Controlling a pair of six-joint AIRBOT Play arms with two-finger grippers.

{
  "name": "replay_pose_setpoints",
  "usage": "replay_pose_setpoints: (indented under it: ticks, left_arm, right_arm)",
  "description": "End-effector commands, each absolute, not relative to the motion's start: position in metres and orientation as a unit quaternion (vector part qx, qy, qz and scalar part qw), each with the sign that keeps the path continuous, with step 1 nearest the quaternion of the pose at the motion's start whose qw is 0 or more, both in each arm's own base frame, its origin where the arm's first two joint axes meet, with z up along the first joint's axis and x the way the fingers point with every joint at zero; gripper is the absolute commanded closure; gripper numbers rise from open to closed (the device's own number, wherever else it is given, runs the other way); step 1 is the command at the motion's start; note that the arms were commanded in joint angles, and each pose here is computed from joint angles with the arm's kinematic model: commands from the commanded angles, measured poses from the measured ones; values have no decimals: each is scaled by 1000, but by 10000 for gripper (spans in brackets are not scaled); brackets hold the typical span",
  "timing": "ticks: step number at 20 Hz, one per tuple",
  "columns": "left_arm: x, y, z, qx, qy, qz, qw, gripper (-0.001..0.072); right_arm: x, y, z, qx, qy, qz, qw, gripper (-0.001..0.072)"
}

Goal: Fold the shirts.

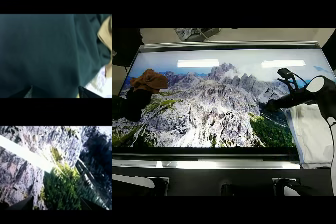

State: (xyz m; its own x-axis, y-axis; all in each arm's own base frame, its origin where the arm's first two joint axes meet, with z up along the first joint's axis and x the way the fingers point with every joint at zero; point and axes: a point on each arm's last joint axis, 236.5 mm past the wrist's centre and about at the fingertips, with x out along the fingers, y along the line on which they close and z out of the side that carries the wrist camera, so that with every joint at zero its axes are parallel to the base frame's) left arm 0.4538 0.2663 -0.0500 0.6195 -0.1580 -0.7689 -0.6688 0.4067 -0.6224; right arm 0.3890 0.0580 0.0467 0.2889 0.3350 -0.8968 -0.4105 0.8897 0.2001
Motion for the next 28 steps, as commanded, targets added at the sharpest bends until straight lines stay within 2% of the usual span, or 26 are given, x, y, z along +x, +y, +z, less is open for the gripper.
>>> replay_pose_setpoints:
  ticks: [1, 2, 3, 4, 5, 8, 12, 15, 17, 20, 23, 26, 28]
  left_arm:
    - [468, 271, -76, -523, 386, 179, 739, -10]
    - [470, 271, -81, -522, 386, 181, 739, 2]
    - [471, 270, -83, -522, 386, 182, 739, 232]
    - [472, 270, -82, -521, 385, 182, 739, 561]
    - [472, 267, -78, -521, 389, 175, 739, 674]
    - [475, 258, -32, -485, 387, 135, 773, 676]
    - [478, 233, 117, -361, 302, 86, 878, 677]
    - [461, 162, 241, -284, 223, 33, 932, 677]
    - [435, 88, 316, -248, 170, -25, 953, 676]
    - [387, -30, 385, -252, 127, -140, 949, 677]
    - [345, -125, 416, -257, 118, -259, 923, 676]
    - [321, -189, 410, -270, 153, -339, 888, 676]
    - [317, -220, 369, -265, 209, -363, 869, 677]
  right_arm:
    - [385, 71, 50, -11, 548, 251, 797, 16]
    - [384, 74, 51, -5, 549, 254, 797, 16]
    - [383, 77, 52, 2, 549, 259, 795, 16]
    - [382, 79, 53, 5, 550, 263, 793, 16]
    - [381, 80, 53, 6, 551, 264, 791, 16]
    - [380, 79, 52, 4, 553, 264, 790, 16]
    - [375, 79, 52, -6, 556, 273, 785, 21]
    - [375, 78, 60, -16, 547, 274, 791, 37]
    - [372, 77, 73, -28, 531, 276, 801, 36]
    - [365, 74, 102, -48, 500, 268, 822, 36]
    - [354, 63, 135, -84, 463, 245, 848, 35]
    - [339, 49, 163, -123, 435, 215, 866, 35]
    - [329, 36, 176, -144, 425, 189, 874, 35]
